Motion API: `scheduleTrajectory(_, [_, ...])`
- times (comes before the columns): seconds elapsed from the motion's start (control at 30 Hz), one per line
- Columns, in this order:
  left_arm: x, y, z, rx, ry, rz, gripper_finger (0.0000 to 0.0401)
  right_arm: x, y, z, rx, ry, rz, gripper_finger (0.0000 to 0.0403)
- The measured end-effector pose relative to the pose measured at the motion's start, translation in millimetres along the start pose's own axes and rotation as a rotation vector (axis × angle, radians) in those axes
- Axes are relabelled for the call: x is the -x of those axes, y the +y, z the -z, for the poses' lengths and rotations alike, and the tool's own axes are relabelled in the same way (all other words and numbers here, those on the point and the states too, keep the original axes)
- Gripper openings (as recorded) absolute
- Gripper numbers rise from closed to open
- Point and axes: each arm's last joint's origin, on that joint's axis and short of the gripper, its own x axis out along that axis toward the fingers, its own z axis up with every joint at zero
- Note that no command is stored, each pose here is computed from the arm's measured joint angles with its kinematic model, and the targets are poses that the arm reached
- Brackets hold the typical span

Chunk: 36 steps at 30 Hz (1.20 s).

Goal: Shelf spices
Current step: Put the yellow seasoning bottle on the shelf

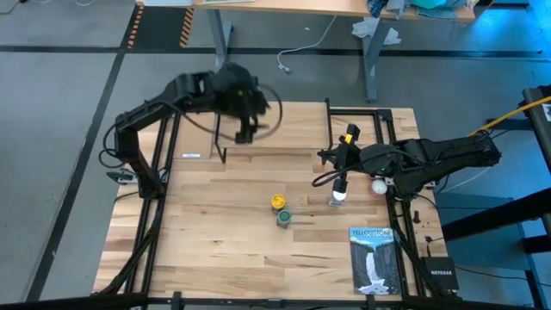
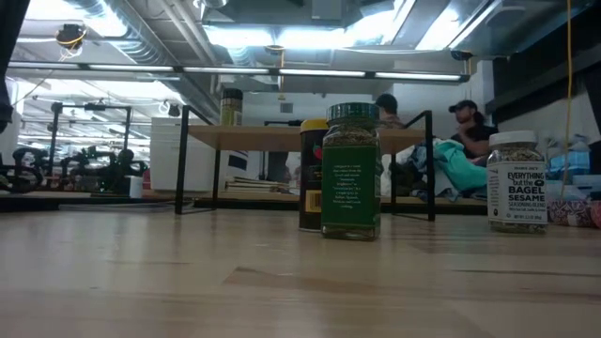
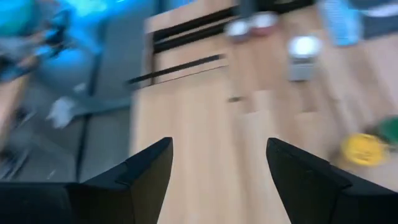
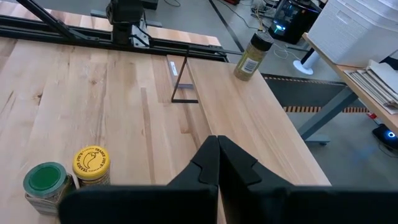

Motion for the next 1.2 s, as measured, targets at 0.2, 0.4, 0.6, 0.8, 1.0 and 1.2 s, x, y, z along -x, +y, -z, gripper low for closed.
scheduleTrajectory(0.2, [-35, -58, -2, -0.176, 0.072, 0.197, 0.0253, 0, 0, 0, -0.003, 0.000, 0.000, 0.0001])
scheduleTrajectory(0.4, [-80, -102, 16, -0.272, 0.192, 0.287, 0.0253, 0, 0, 0, -0.004, -0.002, -0.001, 0.0001])
scheduleTrajectory(0.6, [-108, -121, 29, -0.262, 0.179, 0.308, 0.0253, 0, 0, 0, -0.004, -0.002, -0.001, 0.0001])
scheduleTrajectory(0.8, [-129, -137, 43, -0.231, 0.142, 0.369, 0.0253, 0, 0, 0, -0.004, 0.000, -0.001, 0.0001])
scheduleTrajectory(1.0, [-145, -156, 50, -0.217, 0.096, 0.450, 0.0253, 0, 0, 0, -0.004, 0.000, -0.001, 0.0001])
scheduleTrajectory(1.2, [-166, -181, 52, -0.277, 0.118, 0.498, 0.0253, -2, 1, 2, -0.003, 0.000, -0.001, 0.0001])
